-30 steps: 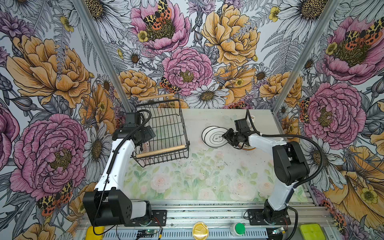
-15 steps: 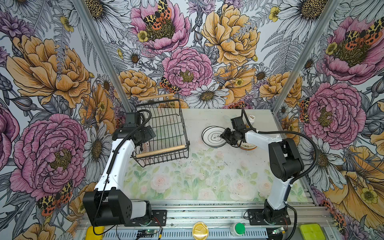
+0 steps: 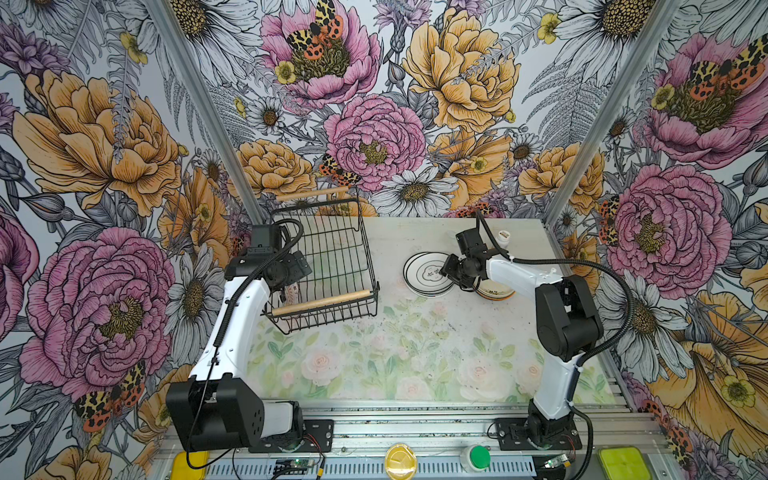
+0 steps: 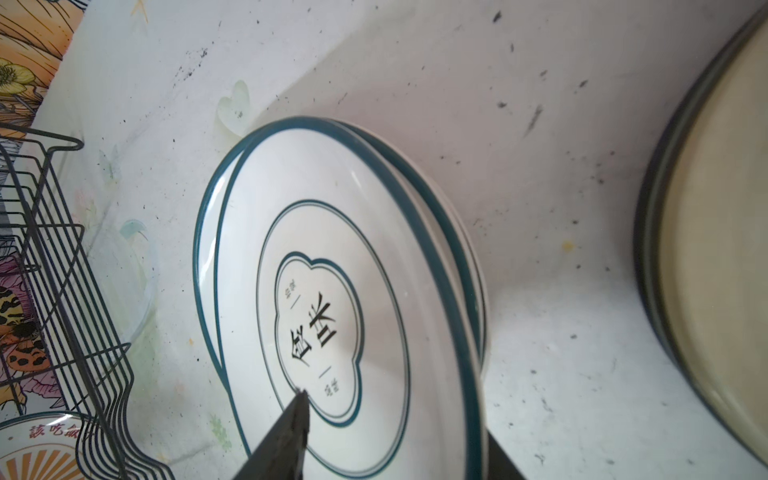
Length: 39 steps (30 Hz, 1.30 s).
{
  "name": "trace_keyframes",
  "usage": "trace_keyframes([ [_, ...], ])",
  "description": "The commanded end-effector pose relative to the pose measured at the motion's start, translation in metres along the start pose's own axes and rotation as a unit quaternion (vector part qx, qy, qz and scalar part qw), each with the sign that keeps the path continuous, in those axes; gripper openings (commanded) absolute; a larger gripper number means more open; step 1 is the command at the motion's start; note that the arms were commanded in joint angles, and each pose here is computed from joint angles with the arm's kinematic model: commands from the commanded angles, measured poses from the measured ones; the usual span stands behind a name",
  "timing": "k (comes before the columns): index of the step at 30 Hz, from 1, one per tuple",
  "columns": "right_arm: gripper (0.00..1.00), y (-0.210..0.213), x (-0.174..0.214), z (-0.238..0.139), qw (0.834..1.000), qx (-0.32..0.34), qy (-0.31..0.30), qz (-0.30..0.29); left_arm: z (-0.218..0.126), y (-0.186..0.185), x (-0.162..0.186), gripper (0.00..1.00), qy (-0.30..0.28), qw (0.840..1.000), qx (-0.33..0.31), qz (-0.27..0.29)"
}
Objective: Unload the plates from the dish rack
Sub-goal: 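Open the right gripper and release the plate onto the stack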
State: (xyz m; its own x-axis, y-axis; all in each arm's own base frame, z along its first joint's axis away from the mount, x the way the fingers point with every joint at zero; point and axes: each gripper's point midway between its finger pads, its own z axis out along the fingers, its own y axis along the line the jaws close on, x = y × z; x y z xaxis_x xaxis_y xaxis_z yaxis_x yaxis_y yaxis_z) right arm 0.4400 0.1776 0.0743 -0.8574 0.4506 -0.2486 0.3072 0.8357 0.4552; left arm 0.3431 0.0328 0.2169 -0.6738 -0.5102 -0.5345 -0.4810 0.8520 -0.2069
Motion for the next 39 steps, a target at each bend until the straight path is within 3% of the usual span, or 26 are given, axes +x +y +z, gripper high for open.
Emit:
trace_keyframes([
  [1,0.58,0.002,-0.003,0.001,1.000,0.014,-0.006,-0.019,-0.001,-0.003,-0.009,0.99,-0.011,1.000,0.012,0.003],
  [28,0.63,-0.006,-0.006,-0.006,0.996,0.065,-0.020,-0.057,0.001,0.002,-0.006,0.99,-0.009,1.000,0.003,0.007],
  [39,0.73,0.003,-0.014,-0.025,0.995,0.052,-0.040,-0.072,0.004,0.011,-0.010,0.99,-0.001,1.000,-0.021,0.014],
])
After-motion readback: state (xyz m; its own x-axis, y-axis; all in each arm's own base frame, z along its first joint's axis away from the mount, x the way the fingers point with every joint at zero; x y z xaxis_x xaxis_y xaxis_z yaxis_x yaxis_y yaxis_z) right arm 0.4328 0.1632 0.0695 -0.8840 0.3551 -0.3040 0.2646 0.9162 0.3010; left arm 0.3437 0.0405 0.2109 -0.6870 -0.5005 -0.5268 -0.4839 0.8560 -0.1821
